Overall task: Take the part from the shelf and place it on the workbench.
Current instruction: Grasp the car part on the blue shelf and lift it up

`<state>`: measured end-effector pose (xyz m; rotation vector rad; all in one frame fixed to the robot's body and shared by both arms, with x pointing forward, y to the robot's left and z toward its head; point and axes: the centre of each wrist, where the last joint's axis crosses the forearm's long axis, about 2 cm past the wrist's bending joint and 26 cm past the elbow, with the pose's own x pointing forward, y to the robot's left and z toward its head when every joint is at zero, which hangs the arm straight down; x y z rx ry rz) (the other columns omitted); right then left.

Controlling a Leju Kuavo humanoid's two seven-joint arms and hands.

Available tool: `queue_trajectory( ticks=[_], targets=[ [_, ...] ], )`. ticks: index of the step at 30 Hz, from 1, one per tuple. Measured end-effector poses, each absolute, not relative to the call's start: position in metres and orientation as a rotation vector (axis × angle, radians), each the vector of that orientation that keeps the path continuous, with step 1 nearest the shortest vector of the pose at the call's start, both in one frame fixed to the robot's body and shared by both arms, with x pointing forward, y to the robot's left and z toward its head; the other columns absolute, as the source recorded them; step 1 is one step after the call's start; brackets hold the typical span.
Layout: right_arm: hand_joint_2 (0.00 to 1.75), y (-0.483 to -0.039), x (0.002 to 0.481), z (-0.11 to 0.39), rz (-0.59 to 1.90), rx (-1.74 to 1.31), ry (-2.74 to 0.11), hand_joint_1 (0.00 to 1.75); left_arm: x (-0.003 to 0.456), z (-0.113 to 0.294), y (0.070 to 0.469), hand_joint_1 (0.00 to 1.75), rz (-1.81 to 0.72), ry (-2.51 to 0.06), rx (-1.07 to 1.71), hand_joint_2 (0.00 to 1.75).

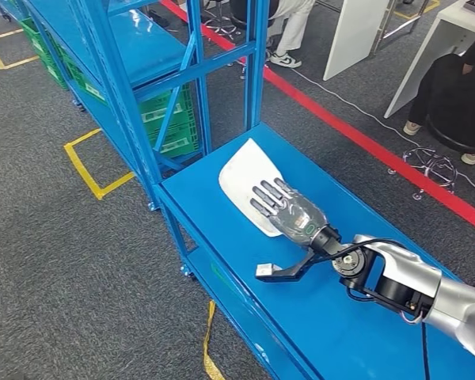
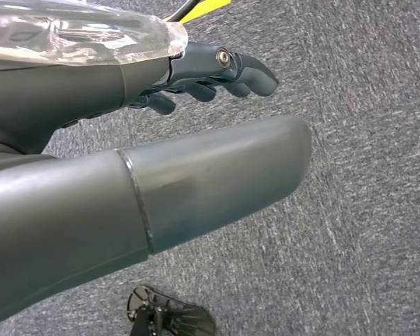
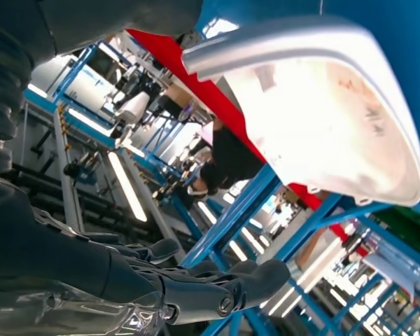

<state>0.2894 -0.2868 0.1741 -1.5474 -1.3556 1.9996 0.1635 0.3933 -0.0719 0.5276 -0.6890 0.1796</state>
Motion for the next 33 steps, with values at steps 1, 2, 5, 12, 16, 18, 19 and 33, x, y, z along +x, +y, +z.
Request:
queue_trajectory(
  ticks=[1,2,5,12,16,18,19,33],
  targets=[
    [1.75,-0.287,0.29,0.174,1.996,-1.556,-1.369,0.0,0.164,-0.072,0.393,0.0,0.178,-0.69,0.527,0.0],
    [1.75,-0.287,0.29,0.173,1.992,-1.564,-1.382,0.0,0.165,-0.071,0.393,0.0,0.178,-0.691,0.527,0.0],
    [1.75,-0.288,0.292,0.171,1.987,-1.579,-1.406,0.0,0.167,-0.071,0.392,0.0,0.175,-0.695,0.525,0.0],
    [1.75,-0.29,0.298,0.163,1.991,-1.579,-1.392,0.0,0.169,-0.071,0.39,0.0,0.171,-0.698,0.513,0.0],
    [1.75,-0.29,0.3,0.161,1.99,-1.576,-1.379,0.0,0.169,-0.071,0.389,0.0,0.17,-0.698,0.511,0.0],
    [1.75,-0.291,0.301,0.16,1.989,-1.577,-1.373,0.0,0.169,-0.071,0.389,0.0,0.17,-0.698,0.511,0.0],
    [1.75,-0.291,0.301,0.16,1.989,-1.577,-1.37,0.0,0.169,-0.071,0.389,0.0,0.17,-0.698,0.511,0.0],
    [1.75,-0.292,0.302,0.159,1.989,-1.577,-1.361,0.0,0.169,-0.071,0.389,0.0,0.17,-0.698,0.511,0.0]
  ],
)
